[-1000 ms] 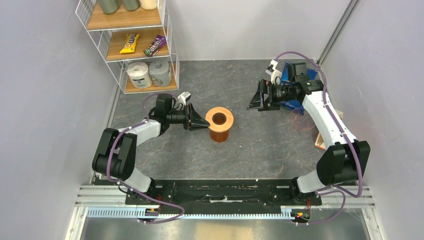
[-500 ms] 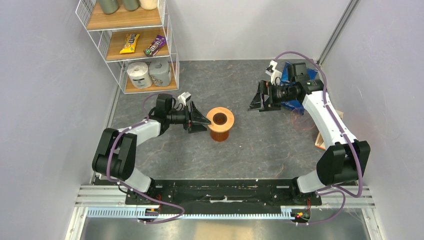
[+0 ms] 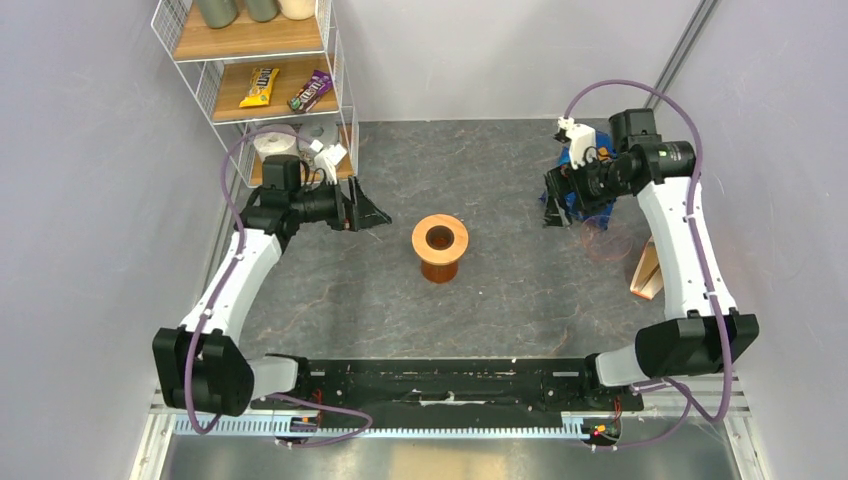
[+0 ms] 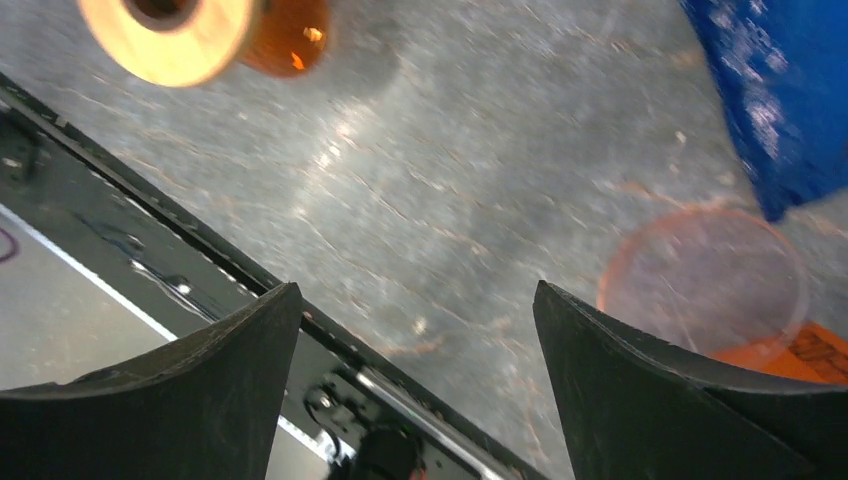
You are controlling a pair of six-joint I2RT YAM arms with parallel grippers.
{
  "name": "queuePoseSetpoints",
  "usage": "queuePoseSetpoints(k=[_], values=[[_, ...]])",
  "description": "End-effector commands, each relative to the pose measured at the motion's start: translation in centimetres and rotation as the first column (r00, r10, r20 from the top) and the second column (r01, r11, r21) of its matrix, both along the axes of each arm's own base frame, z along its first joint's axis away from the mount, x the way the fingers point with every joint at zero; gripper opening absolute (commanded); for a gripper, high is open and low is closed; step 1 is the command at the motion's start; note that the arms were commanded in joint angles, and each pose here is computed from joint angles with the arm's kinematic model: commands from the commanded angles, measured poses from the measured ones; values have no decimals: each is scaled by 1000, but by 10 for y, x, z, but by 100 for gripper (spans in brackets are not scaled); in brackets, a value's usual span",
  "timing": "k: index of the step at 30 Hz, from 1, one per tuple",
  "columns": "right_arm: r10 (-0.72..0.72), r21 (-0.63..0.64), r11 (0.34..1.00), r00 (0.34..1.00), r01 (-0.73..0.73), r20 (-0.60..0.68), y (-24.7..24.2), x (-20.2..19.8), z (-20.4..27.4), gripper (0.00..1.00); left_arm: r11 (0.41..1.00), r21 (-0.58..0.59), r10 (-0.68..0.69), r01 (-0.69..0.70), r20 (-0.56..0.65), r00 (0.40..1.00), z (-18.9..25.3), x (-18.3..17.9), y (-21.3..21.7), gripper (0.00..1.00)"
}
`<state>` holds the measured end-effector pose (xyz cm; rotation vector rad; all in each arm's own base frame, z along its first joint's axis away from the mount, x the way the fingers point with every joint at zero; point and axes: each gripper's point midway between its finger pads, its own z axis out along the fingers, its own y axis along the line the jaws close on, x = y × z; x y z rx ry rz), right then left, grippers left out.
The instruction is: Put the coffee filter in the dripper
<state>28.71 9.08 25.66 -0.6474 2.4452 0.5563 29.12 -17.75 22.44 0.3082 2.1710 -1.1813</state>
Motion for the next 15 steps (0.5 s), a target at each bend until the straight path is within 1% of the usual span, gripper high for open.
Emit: queuePoseSetpoints(k=[1,4,5,7,11,15], values=[[87,-198,976,996,-91,-32,-56,-5,-6,90,986,114,-136,124,105,985,5,-4,0,91],[114,-289,948,991,-131,-74,-93,12,-16,87,950,236,-233,203,106,967,-4,-8,-5,91],[114,-301,944,989,-137,-94,-105,19,-20,86,937,266,-264,227,109,959,-6,-9,-8,91],[109,-326,935,987,-141,-116,-128,29,-25,86,921,319,-272,223,115,955,-10,-6,-8,92],[114,-380,908,978,-175,-177,-164,41,-43,83,901,366,-303,231,152,941,-9,-4,-5,96],[115,-395,900,975,-184,-192,-176,59,-61,82,875,410,-352,258,171,920,-4,-2,-1,96]])
